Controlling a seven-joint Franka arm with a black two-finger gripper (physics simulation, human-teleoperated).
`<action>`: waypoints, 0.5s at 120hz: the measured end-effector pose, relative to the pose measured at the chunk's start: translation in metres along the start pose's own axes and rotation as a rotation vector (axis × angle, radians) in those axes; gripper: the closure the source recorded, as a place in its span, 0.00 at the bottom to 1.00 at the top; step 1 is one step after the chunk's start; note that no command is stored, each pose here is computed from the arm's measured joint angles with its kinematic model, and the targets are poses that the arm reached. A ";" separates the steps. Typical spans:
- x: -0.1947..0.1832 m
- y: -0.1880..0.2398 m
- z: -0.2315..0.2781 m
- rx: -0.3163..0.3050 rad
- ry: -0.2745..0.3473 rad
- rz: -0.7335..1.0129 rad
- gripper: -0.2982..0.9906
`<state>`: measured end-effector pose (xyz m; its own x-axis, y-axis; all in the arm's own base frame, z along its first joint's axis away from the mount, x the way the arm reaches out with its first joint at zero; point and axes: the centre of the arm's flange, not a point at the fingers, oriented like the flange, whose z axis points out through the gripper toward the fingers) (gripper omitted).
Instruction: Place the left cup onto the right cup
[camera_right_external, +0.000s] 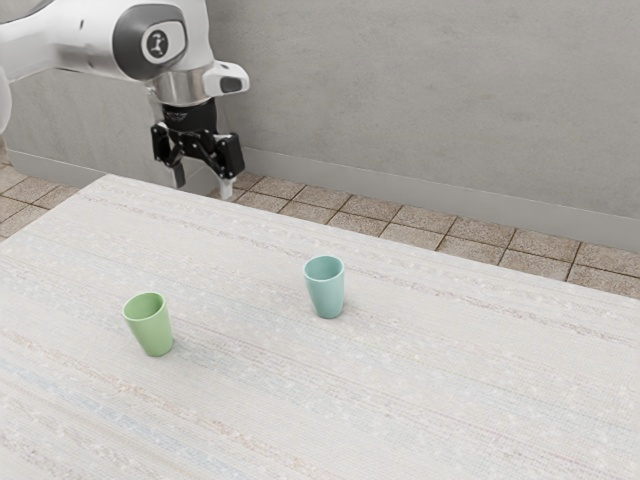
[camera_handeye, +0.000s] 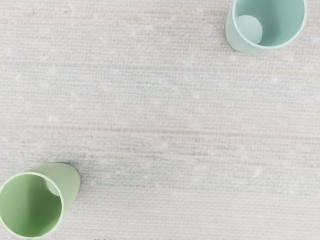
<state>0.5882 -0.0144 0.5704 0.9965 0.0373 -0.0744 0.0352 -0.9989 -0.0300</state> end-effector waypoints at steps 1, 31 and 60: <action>0.000 0.001 0.000 0.000 0.000 0.001 0.23; -0.004 0.013 0.006 0.004 -0.035 0.015 0.23; -0.007 0.035 0.043 0.020 -0.086 0.038 0.23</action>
<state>0.5797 -0.0486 0.5270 0.9869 0.0025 -0.1616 -0.0049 -0.9990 -0.0450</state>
